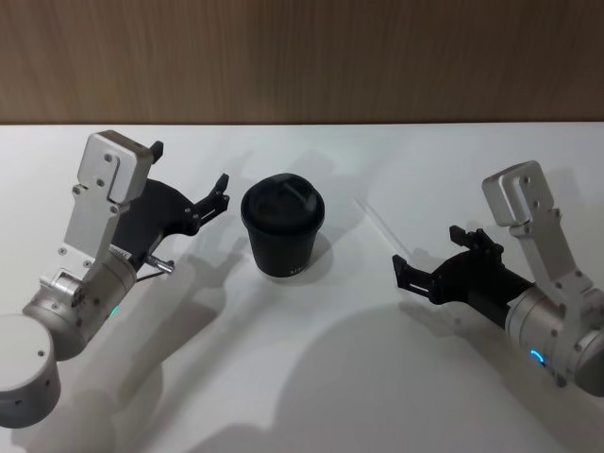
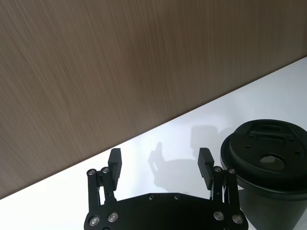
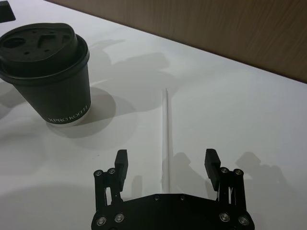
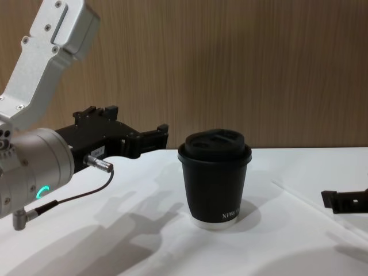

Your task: Pick up the straw with one hand, pass it to the other hand, and insert it into the cup.

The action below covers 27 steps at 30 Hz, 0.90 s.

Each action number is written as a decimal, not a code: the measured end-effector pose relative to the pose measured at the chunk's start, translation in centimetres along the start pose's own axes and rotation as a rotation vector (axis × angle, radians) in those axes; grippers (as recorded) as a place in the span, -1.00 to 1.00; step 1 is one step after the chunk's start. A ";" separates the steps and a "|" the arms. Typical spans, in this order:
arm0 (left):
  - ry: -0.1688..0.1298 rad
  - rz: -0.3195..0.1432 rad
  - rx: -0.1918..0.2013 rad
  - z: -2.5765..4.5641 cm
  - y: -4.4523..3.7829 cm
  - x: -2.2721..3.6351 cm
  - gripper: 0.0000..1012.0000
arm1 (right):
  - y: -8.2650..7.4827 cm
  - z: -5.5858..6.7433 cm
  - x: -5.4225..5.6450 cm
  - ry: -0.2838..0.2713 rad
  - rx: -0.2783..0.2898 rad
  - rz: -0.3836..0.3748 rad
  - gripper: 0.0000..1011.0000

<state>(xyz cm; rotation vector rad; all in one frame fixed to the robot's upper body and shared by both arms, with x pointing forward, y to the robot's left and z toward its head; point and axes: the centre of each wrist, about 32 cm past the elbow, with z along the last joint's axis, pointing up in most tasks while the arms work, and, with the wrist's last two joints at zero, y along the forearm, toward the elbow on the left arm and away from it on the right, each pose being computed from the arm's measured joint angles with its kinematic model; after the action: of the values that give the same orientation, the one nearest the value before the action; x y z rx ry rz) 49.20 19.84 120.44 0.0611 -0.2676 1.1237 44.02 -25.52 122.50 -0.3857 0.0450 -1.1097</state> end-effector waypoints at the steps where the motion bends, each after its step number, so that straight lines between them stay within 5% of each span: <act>1: 0.000 0.000 0.000 0.00 0.00 0.00 0.98 | 0.0 0.0 0.0 0.000 -0.001 0.002 0.98; 27: 0.000 0.000 0.000 0.00 0.00 0.00 0.98 | 1.5 -1.0 1.1 0.034 -0.049 0.015 0.98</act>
<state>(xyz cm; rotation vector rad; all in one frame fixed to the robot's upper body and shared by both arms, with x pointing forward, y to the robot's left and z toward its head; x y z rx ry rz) 49.20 19.84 120.44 0.0611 -0.2676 1.1237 45.62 -26.17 121.25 -0.4098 0.1044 -1.1023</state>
